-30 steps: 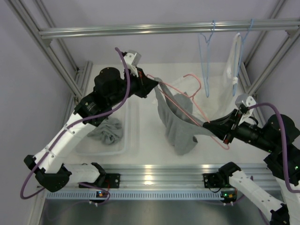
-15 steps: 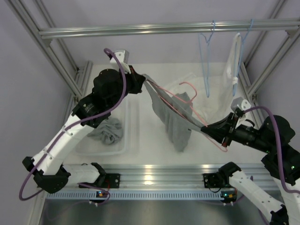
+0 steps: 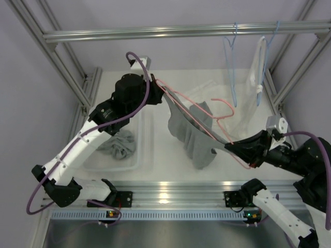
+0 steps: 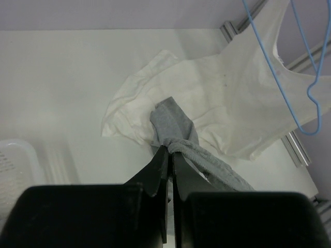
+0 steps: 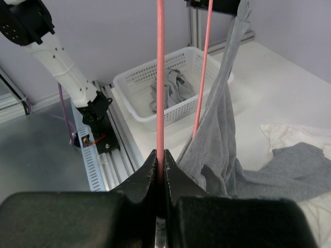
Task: Remove the tank top from the hanger
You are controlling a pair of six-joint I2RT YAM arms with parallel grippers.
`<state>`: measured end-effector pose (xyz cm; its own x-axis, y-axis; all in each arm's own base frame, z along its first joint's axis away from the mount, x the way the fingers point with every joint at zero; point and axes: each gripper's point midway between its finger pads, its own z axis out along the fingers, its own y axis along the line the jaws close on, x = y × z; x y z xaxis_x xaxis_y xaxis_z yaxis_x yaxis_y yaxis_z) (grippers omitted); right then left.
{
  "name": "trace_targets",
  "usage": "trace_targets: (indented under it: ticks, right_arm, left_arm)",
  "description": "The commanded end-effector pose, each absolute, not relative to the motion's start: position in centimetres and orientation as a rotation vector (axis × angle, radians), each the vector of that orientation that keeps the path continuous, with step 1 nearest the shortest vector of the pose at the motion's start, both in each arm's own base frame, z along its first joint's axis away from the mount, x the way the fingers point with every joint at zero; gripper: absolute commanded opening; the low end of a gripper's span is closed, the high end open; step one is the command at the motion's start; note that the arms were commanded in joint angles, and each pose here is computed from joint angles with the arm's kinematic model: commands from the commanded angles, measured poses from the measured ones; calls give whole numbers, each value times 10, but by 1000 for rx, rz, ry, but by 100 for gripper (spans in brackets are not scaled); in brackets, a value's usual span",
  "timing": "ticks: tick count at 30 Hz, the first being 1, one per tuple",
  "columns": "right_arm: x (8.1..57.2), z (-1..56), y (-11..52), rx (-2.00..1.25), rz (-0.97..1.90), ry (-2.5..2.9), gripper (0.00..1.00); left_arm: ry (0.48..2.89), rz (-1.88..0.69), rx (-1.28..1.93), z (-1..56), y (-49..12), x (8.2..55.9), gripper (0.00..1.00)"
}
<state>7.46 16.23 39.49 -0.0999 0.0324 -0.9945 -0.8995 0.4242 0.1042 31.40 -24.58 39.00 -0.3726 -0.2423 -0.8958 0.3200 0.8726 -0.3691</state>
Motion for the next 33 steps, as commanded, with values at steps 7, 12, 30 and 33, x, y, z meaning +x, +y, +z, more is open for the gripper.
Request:
trace_targets:
  ticks: [7, 12, 30, 33]
  right_arm:
    - [99, 430, 166, -596, 1010, 1282, 0]
    - [114, 439, 174, -507, 1087, 1193, 0]
    - [119, 442, 172, -407, 1150, 1027, 0]
    - [106, 451, 169, -418, 1181, 950, 0]
  left_arm:
    - [1776, -1130, 479, 401, -327, 253, 0]
    - [1729, -1319, 540, 396, -343, 218, 0]
    - [1745, -1232, 172, 389, -315, 240, 0]
    - [1770, -1226, 89, 383, -313, 247, 0]
